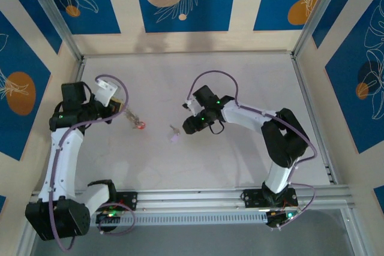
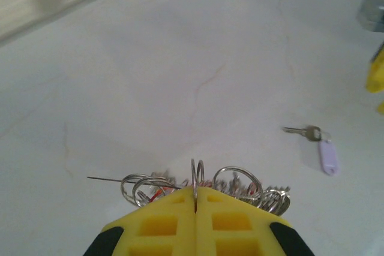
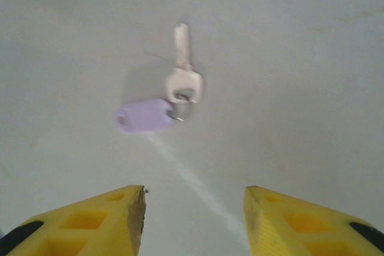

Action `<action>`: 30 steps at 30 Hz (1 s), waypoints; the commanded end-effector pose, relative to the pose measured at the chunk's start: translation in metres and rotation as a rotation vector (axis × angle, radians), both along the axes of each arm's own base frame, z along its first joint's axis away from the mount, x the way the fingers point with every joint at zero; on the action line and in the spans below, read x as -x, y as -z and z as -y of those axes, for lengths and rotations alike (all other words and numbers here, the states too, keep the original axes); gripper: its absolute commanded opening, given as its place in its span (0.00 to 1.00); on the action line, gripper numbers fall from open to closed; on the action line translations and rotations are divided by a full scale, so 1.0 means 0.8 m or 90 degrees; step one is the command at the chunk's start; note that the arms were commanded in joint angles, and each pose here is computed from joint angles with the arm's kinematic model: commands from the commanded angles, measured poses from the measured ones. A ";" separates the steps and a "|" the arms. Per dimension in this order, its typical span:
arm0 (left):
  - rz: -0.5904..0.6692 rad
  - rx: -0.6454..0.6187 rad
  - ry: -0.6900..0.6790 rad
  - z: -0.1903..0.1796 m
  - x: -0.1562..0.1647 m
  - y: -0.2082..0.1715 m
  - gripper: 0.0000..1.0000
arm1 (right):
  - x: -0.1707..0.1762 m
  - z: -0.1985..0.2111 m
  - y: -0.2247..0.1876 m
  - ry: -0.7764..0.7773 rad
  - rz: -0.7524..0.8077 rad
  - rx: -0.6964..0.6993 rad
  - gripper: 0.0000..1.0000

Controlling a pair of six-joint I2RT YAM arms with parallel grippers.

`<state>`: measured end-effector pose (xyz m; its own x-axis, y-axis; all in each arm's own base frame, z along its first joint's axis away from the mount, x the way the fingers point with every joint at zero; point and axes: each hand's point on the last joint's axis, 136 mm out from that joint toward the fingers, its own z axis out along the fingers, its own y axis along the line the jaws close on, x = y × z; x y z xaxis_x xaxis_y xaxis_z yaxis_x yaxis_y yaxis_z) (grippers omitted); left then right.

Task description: Put the keys on the keyring

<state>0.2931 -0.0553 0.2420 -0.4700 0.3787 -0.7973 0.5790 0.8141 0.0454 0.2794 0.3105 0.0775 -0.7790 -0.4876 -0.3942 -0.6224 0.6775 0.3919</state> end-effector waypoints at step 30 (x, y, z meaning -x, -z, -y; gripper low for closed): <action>0.065 0.009 0.037 0.016 0.028 -0.001 0.00 | 0.004 -0.048 0.064 0.057 -0.297 0.036 0.36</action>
